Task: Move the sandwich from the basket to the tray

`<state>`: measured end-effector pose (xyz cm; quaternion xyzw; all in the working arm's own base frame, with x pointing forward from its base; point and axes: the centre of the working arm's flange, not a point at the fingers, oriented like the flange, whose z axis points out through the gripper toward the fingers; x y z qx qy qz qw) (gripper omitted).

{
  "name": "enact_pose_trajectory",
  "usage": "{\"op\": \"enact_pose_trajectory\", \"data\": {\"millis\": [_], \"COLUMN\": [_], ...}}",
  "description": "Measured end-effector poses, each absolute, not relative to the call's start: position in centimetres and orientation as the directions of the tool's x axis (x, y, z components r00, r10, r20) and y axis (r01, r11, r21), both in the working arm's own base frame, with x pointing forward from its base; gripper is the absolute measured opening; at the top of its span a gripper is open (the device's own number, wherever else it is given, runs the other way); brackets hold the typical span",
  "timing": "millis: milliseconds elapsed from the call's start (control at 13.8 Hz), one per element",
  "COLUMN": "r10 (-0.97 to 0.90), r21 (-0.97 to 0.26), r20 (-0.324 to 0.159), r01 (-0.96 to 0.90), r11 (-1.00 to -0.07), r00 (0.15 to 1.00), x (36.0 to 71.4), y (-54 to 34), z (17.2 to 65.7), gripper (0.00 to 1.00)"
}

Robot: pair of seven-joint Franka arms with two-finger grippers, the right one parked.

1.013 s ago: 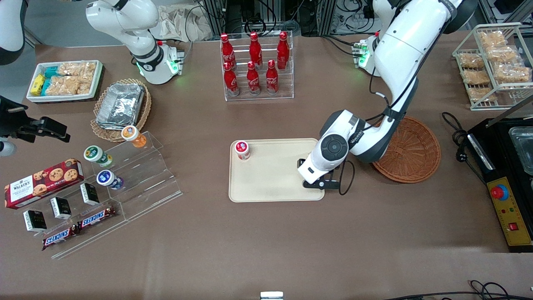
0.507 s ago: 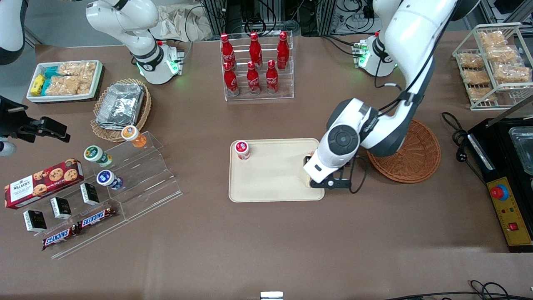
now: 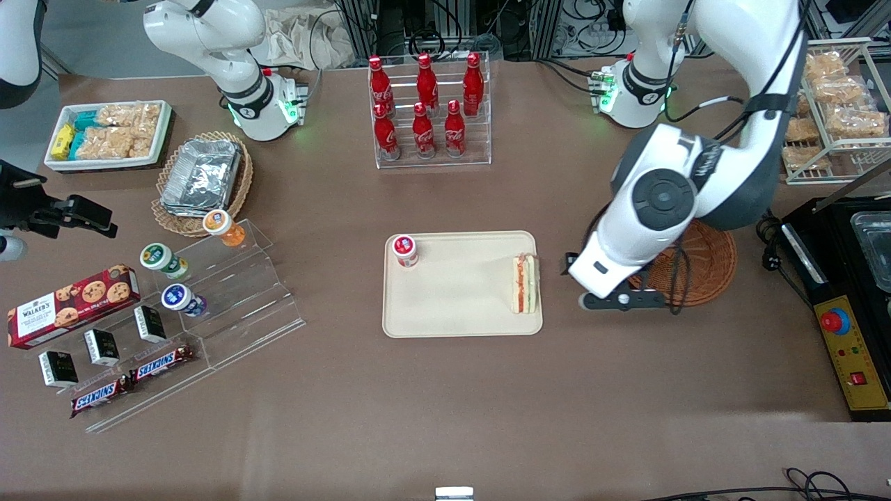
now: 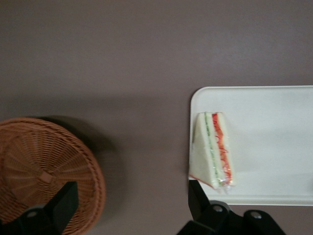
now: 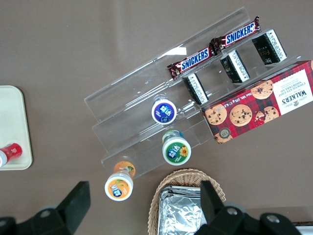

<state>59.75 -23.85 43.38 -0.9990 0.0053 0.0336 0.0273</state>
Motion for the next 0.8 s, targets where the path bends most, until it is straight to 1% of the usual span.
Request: {"op": "enact_pose_trajectory", "data": {"millis": [289,651,796], "r10": [-0.042,-0.06,-0.07], "r21": [-0.068,-0.077,-0.039], "r20": [-0.076,-0.058,-0.051], "r01": [-0.047,-0.065,-0.072], "r11": [-0.997,-0.995,-0.997], "r00": [0.996,0.996,0.996], "x": [60.6,60.6,60.2], "y": [-16.1,-7.6,-4.6], "z": [47.1,51.1,52.6], "gripper": [1.0,1.0,1.0]}}
